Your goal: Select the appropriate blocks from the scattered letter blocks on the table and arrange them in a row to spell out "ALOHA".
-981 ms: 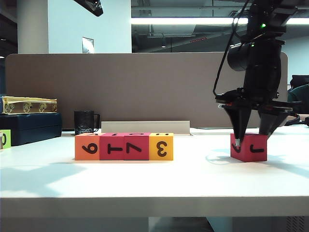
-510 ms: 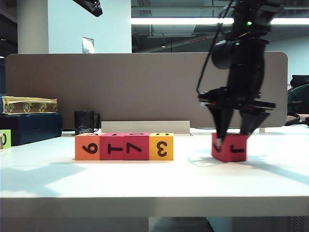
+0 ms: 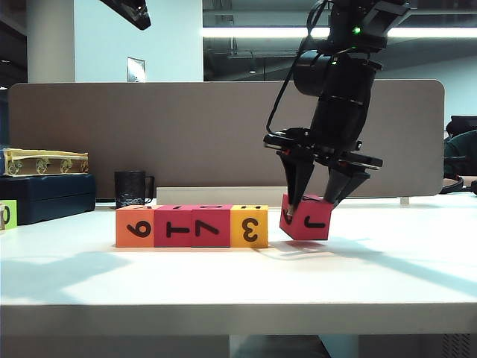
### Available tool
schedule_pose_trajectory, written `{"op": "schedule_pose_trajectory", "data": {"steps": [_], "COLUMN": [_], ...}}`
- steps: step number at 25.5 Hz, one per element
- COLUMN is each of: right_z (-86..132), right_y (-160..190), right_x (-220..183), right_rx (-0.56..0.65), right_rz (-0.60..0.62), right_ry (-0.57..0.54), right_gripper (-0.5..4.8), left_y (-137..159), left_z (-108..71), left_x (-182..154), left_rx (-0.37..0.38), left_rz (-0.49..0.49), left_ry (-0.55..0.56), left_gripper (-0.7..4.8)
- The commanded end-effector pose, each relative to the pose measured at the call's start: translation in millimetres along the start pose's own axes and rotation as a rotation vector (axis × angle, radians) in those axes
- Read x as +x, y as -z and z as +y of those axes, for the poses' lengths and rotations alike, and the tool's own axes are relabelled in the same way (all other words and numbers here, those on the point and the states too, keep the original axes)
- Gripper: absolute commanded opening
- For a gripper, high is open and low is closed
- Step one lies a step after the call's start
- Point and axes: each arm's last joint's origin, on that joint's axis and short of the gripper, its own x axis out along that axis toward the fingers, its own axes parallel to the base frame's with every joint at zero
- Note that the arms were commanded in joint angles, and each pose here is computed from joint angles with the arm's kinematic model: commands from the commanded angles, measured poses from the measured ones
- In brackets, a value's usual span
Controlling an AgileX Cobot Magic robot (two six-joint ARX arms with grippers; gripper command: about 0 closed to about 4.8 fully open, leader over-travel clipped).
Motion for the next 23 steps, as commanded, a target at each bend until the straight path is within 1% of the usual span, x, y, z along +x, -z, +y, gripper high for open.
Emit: {"op": "schedule_pose_trajectory", "data": {"steps": [1, 4, 7, 8, 10, 11, 12, 13, 14, 17, 19, 21, 23], "right_z": [2.2, 2.2, 2.1, 2.1, 2.1, 2.2, 2.3, 2.3, 2.4, 2.4, 3.7, 4.3, 4.1], "right_y": [-1.4, -1.3, -1.0, -1.0, -1.0, -1.5, -2.0, -2.4, -2.5, -2.3, -1.6, -1.4, -1.5], "right_x": [-2.7, -2.7, -2.7, -2.7, -2.7, -2.7, -3.0, -3.0, -3.1, -3.2, -3.2, -3.3, -3.3], "right_rx": [0.006, 0.007, 0.007, 0.007, 0.007, 0.005, 0.005, 0.004, 0.004, 0.004, 0.005, 0.005, 0.005], "right_rz": [-0.015, -0.014, -0.011, -0.011, -0.011, -0.016, -0.021, -0.025, -0.026, -0.024, -0.013, -0.009, -0.010], "right_ry": [-0.012, -0.012, -0.012, -0.012, -0.012, -0.013, -0.013, -0.014, -0.014, -0.014, -0.061, -0.083, -0.076], "right_gripper": [2.11, 2.20, 2.97, 3.38, 3.39, 3.47, 3.71, 4.17, 4.79, 4.79, 4.79, 4.79, 4.79], "left_y": [-0.8, -0.7, -0.7, -0.7, -0.7, -0.7, -0.8, -0.8, -0.8, -0.8, -0.9, -1.0, -1.1], "left_z": [-0.2, -0.2, -0.2, -0.2, -0.2, -0.2, -0.2, -0.2, -0.2, -0.2, -0.2, -0.2, -0.1], "left_x": [-2.7, -2.7, -2.7, -2.7, -2.7, -2.7, -2.7, -2.7, -2.7, -2.7, -2.7, -2.7, -2.7], "left_rx": [0.005, 0.005, 0.005, 0.005, 0.005, 0.005, 0.005, 0.005, 0.005, 0.005, 0.005, 0.005, 0.005], "left_rz": [-0.010, -0.010, -0.009, -0.010, -0.010, -0.010, -0.010, -0.010, -0.010, -0.010, -0.011, -0.013, -0.014], "left_ry": [-0.004, -0.004, -0.004, -0.004, -0.004, -0.004, -0.004, -0.004, -0.004, -0.004, -0.004, -0.004, -0.004], "left_gripper": [-0.06, -0.06, -0.06, -0.06, -0.06, -0.06, -0.06, -0.06, -0.06, -0.06, -0.06, -0.06, -0.06]}}
